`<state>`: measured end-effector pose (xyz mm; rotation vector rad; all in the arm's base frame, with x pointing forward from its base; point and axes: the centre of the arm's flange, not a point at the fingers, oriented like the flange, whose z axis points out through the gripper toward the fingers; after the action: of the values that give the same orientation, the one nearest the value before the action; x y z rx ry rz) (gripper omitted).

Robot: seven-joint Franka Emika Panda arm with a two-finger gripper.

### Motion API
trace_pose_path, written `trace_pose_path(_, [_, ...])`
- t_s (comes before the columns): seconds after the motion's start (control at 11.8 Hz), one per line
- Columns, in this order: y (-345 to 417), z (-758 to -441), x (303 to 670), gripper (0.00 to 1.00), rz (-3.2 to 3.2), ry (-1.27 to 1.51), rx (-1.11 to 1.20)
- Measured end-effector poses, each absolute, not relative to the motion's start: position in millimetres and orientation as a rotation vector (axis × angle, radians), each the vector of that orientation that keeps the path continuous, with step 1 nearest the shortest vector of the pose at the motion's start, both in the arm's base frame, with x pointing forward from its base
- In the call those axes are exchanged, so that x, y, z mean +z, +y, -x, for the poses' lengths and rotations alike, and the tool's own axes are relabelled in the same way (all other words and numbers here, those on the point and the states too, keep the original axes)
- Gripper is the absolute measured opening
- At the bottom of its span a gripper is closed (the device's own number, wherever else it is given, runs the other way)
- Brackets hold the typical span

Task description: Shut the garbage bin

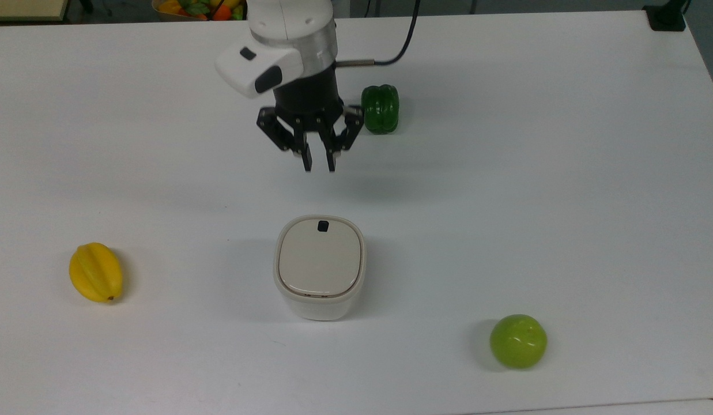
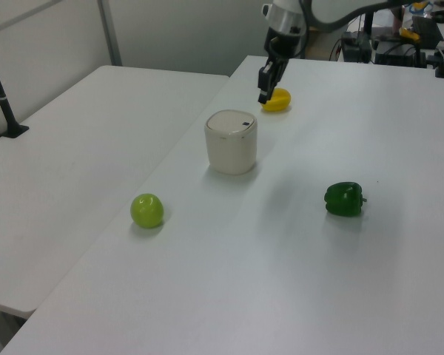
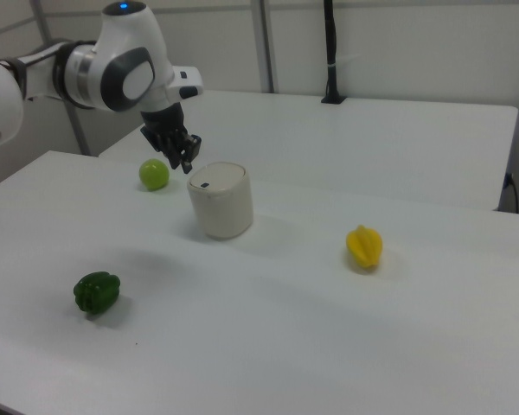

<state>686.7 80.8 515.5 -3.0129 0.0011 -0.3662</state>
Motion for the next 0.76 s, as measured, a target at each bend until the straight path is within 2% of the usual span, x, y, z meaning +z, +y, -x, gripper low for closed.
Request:
trace_pose_path(0.08, [79.0,-677.0,522.7,0.33,3.024,0.011,-0.296])
trace_pose_path(0.17, [78.1,-669.8,525.7,0.44,3.031,0.043,-0.235])
trace_pose_path(0.51, [76.8,-648.2,516.3,0.99,3.057,0.070,0.008])
trace_pose_path(0.76, [61.5,-622.1,541.7,1.00,3.063,0.079,0.079])
